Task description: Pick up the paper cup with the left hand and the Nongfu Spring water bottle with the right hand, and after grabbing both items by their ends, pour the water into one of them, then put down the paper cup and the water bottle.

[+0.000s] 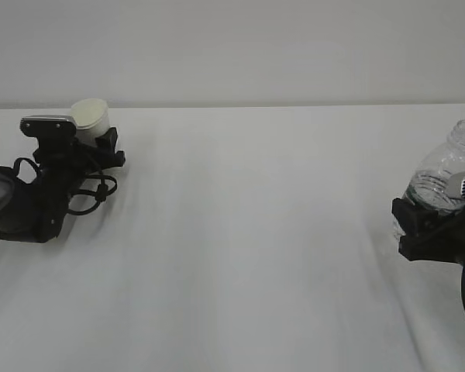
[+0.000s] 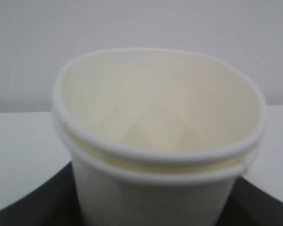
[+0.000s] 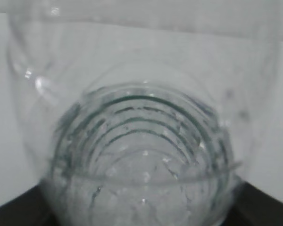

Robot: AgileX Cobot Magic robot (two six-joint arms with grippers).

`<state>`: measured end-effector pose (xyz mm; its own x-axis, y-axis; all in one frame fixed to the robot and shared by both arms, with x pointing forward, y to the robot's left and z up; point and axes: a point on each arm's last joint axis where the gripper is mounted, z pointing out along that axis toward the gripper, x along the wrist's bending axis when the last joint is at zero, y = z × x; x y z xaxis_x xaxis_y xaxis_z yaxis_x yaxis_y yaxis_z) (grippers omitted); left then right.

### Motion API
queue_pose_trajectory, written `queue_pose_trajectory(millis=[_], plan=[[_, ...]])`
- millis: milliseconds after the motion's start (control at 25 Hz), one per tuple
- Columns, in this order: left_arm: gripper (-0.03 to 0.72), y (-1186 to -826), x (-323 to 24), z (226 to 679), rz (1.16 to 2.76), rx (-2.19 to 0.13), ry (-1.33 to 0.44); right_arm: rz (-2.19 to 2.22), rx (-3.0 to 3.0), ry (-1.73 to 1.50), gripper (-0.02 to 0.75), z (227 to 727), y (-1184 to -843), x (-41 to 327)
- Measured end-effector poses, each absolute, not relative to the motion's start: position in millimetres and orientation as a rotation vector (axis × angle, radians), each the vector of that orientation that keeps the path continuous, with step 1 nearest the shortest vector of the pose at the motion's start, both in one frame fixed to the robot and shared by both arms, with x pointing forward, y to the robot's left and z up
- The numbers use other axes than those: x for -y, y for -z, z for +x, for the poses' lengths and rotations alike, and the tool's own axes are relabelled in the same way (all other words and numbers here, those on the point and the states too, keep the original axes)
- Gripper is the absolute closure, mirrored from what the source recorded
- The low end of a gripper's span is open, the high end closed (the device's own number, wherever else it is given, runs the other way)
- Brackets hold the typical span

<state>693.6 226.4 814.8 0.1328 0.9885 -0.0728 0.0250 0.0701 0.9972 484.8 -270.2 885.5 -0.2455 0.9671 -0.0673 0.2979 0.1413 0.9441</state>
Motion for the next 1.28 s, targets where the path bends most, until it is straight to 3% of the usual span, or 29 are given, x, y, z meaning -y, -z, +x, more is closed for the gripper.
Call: queue_pose_trajectory(millis=[320,480,680,1040,1280], plan=[[0.241,-837,-229,673,1.251,-1.165,-1.039,1.244,-1.661,-1.122,0.286,485,-886,271],[0.244,-851,-225,654,1.332,-1.088,-0.992,1.244,-1.661,-1.122,0.286,485,-886,271],[0.247,-861,-211,628,1.469,-0.924,-0.854,1.242,-1.662,-1.121,0.286,485,-886,271],[0.249,-860,-196,596,1.576,-0.814,-0.603,1.243,-1.661,-1.12,0.286,485,-886,271],[0.249,-867,-163,579,1.628,-0.667,-0.428,1.239,-1.663,-1.117,0.287,485,-886,271]])
